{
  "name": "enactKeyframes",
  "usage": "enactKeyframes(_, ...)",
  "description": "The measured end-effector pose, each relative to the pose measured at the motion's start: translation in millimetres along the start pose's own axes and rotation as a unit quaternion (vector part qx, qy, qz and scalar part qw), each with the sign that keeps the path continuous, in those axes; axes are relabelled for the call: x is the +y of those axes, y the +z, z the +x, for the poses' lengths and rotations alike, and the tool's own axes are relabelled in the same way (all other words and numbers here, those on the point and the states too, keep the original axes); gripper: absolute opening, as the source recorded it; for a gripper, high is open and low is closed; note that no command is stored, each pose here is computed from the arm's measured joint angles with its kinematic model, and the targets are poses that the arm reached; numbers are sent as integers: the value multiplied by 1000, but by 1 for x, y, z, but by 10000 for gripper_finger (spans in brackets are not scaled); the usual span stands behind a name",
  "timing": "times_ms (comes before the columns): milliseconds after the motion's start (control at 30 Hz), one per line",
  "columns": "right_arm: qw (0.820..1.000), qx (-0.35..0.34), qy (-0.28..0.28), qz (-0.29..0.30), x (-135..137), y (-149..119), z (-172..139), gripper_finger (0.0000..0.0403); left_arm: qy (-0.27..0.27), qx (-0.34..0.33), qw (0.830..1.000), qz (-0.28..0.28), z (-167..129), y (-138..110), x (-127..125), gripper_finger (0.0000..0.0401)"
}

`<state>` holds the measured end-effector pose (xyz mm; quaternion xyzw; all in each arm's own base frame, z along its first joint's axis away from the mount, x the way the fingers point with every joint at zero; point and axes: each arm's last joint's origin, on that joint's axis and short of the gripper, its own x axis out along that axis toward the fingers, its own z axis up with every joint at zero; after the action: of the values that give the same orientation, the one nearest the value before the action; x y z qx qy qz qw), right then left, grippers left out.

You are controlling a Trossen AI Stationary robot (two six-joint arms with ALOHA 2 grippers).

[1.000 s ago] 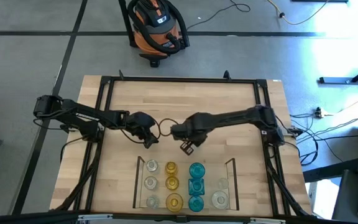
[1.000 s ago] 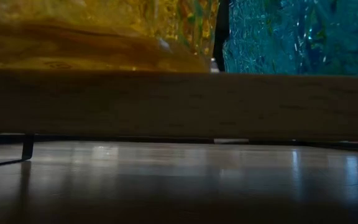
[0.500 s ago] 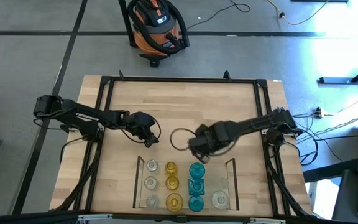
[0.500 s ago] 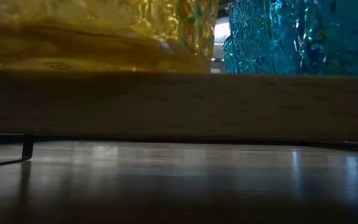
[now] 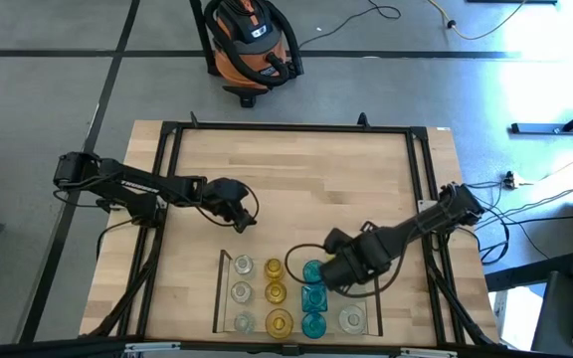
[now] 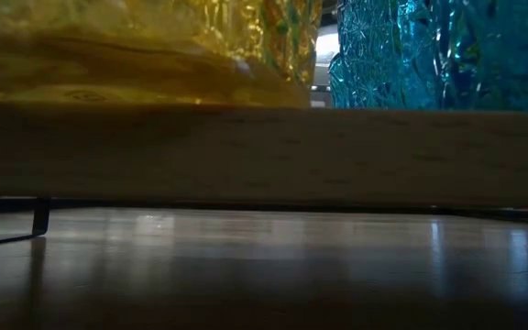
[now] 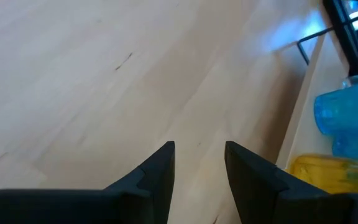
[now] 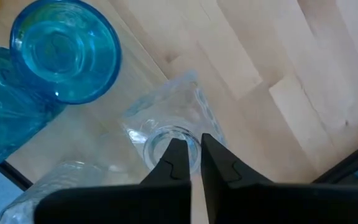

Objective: Sort vases onto shelf
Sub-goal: Put the transparent vase on the shelf aligned with the other transparent vase

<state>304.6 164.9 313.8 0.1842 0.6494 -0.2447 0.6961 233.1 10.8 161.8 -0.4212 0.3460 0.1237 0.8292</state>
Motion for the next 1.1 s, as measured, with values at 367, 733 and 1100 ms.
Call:
enactKeyframes(367, 999, -14, -8, -38, 0, 0, 0, 0, -17, -15, 1000, -10, 0, 3, -3, 133)
enactKeyframes(733, 999, -21, 39, -31, -45, -13, 6, 0, -19, -16, 1000, -19, 0, 3, -4, 133)
enactKeyframes(1100, 993, -30, 108, -32, -50, -17, 0, 0, -16, -27, 999, -22, 0, 4, -4, 133)
